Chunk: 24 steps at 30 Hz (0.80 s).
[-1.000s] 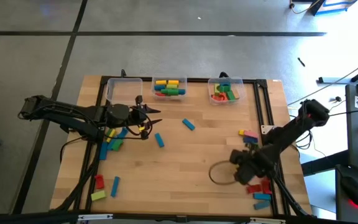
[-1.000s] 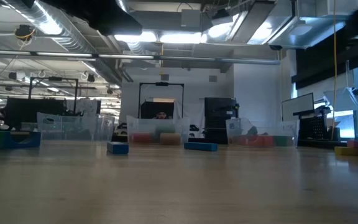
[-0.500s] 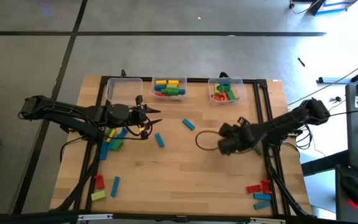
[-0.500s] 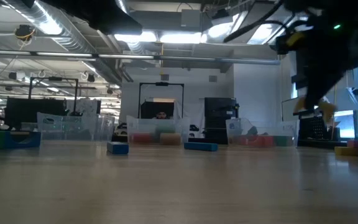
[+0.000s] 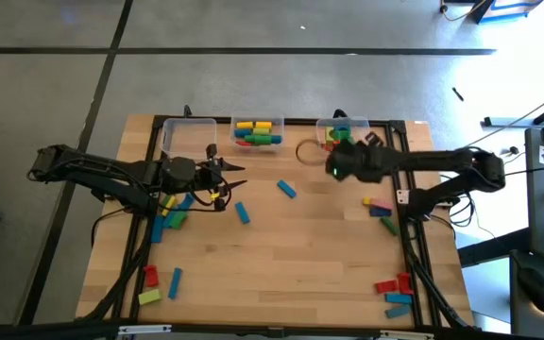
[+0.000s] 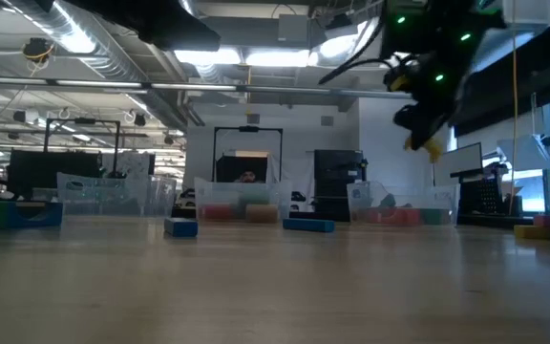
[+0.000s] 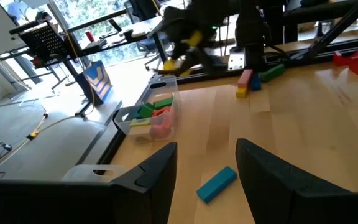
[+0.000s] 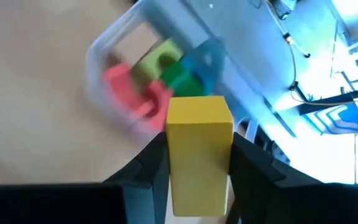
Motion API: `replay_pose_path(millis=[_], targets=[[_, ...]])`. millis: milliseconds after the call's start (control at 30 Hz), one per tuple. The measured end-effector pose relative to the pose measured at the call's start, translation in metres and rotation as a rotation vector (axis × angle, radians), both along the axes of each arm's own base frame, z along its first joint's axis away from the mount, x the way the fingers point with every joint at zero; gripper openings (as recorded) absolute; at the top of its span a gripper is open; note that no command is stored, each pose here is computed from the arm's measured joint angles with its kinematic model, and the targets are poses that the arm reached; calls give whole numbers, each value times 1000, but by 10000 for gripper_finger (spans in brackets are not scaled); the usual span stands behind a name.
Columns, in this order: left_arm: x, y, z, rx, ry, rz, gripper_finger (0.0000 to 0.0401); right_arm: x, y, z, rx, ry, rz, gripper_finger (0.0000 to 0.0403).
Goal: Sort blocks by size
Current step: Put the yellow arch block into the right transparent bin
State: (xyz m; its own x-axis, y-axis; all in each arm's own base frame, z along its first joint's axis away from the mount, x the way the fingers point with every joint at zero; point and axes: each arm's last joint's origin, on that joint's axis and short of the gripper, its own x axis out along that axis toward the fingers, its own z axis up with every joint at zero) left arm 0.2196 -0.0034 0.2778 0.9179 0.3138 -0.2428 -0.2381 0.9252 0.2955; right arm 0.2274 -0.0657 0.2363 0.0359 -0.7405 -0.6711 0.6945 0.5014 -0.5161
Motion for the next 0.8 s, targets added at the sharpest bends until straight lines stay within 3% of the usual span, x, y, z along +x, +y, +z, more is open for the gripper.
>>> replay_pose_path(millis=[200, 400, 700, 800], targets=[[0, 0, 0, -13, -7, 3, 159, 2, -60, 3, -41, -138, -42, 127], [0, 0, 0, -20, -11, 5, 159, -11, -103, -9, 24, -267, -107, 127], [0, 0, 0, -14, -3, 3, 159, -15, -130, -37, 88, -244, -172, 130], [0, 0, 0, -12, -6, 4, 159, -16, -131, -37, 118, -270, -166, 165]])
